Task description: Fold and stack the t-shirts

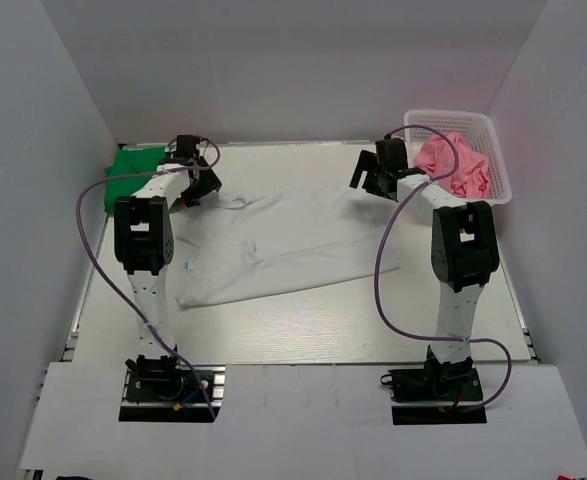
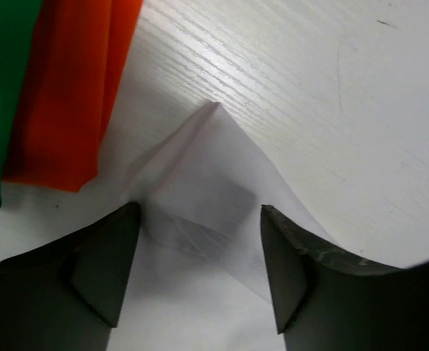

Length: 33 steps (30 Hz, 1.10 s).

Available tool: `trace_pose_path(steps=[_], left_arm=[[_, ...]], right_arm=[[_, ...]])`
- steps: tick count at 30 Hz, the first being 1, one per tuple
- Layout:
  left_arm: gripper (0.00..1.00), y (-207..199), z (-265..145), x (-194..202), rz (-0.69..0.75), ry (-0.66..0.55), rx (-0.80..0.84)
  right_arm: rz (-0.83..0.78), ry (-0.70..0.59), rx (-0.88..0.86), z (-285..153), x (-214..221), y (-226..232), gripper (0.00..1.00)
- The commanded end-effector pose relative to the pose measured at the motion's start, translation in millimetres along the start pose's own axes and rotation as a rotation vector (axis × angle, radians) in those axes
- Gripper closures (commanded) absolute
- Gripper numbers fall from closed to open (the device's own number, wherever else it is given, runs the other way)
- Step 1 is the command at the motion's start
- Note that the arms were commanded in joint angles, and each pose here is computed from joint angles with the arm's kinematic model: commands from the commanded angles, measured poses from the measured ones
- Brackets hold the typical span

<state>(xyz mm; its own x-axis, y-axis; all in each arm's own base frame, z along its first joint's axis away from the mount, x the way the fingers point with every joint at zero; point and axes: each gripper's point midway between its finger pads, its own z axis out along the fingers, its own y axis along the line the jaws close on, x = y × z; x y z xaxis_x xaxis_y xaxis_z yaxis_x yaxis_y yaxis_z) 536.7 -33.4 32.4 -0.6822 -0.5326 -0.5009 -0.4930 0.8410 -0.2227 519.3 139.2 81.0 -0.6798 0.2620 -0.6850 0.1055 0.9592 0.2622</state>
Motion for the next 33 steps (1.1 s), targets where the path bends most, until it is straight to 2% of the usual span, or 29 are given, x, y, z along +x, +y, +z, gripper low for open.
trace_pose_path(steps=[1, 3, 21, 22, 27, 30, 31, 33], left_arm=[[0.25, -19.8, -6.0, -14.7, -0.008, -0.018, 0.094], [0.3, -24.6, -9.5, -22.4, -0.01, -0.035, 0.106], [0.3, -16.9, -13.7, -43.9, 0.008, -0.08, 0.048], [0.34, -15.0, -9.0, -40.6, 0.019, -0.071, 0.042], [0.38, -13.7, 2.9, -29.4, 0.023, -0.035, 0.044], [0.44, -16.6, 7.8, -22.0, 0.015, -0.011, 0.067], [0.46, -17.9, 8.1, -23.8, 0.014, -0.018, 0.072], [0.6, -18.7, 8.0, -23.8, -0.004, -0.018, 0.072]], right_arm=[[0.009, -0.031, -0.026, -0.3, -19.1, 4.9, 0.1], [0.011, -0.024, -0.023, 1.8, -16.8, 3.4, 0.1], [0.004, -0.006, -0.011, 14.4, -12.5, -3.1, 0.1], [0.007, -0.007, -0.008, 13.9, -13.0, -3.4, 0.1], [0.009, -0.003, 0.002, 14.7, -12.3, -8.0, 0.1], [0.014, -0.006, 0.002, 13.3, -13.8, -8.3, 0.1], [0.014, -0.007, -0.001, 12.9, -13.6, -7.1, 0.1], [0.017, -0.007, 0.0, 13.3, -13.3, -8.1, 0.1]])
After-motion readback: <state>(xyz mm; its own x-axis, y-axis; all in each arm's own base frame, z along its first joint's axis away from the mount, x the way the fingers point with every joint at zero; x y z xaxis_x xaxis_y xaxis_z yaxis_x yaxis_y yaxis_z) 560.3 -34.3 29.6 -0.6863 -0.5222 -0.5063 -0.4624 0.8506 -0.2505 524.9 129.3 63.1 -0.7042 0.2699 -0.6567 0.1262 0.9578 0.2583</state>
